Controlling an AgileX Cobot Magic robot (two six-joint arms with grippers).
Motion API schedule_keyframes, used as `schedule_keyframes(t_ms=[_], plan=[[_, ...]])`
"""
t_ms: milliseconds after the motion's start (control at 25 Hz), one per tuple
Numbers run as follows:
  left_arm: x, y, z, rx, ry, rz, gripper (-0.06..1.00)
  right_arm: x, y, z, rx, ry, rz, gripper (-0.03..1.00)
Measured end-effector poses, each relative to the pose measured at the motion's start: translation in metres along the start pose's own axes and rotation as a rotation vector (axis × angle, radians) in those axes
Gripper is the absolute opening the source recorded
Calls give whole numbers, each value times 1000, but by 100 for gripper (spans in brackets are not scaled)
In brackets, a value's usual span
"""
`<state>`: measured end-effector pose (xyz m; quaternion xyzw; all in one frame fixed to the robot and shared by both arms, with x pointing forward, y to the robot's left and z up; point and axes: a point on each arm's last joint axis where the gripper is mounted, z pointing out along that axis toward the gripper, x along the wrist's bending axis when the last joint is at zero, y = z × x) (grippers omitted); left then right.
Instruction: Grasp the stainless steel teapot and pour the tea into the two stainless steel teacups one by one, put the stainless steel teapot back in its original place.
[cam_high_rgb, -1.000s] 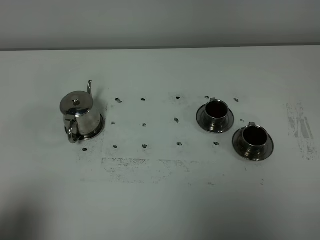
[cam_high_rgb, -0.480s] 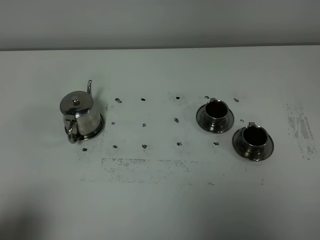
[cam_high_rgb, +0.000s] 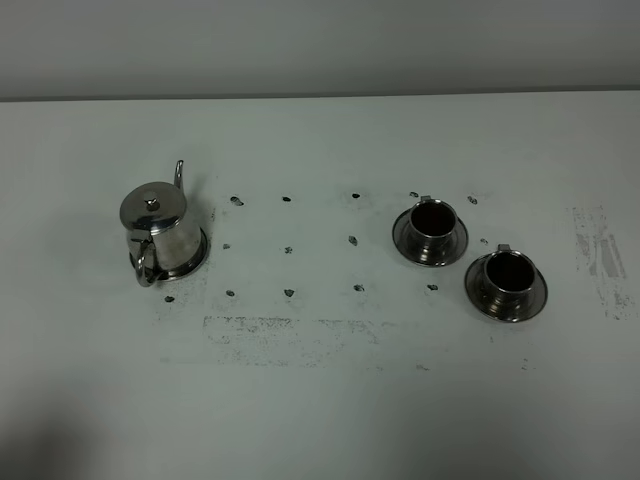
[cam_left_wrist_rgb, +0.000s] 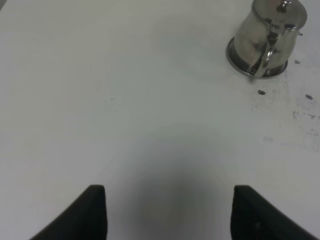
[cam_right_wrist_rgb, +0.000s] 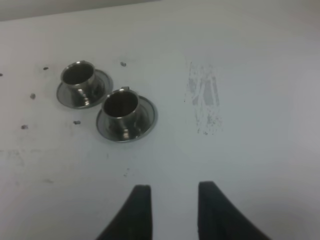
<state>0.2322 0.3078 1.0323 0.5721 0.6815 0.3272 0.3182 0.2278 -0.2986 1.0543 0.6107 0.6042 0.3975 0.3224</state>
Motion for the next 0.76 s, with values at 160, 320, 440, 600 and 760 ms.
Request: schedule_keyframes(t_ms=[160,320,440,600,760], plan=[[0,0,0,0,0,1,53,0,0,0,0,0,0,22],[0,0,0,0,0,1,53,0,0,0,0,0,0,22],[0,0,0,0,0,1,53,0,0,0,0,0,1,22],[0,0,0,0,0,1,53,0,0,0,0,0,1,22],[0,0,0,0,0,1,53,0,0,0,0,0,1,22]])
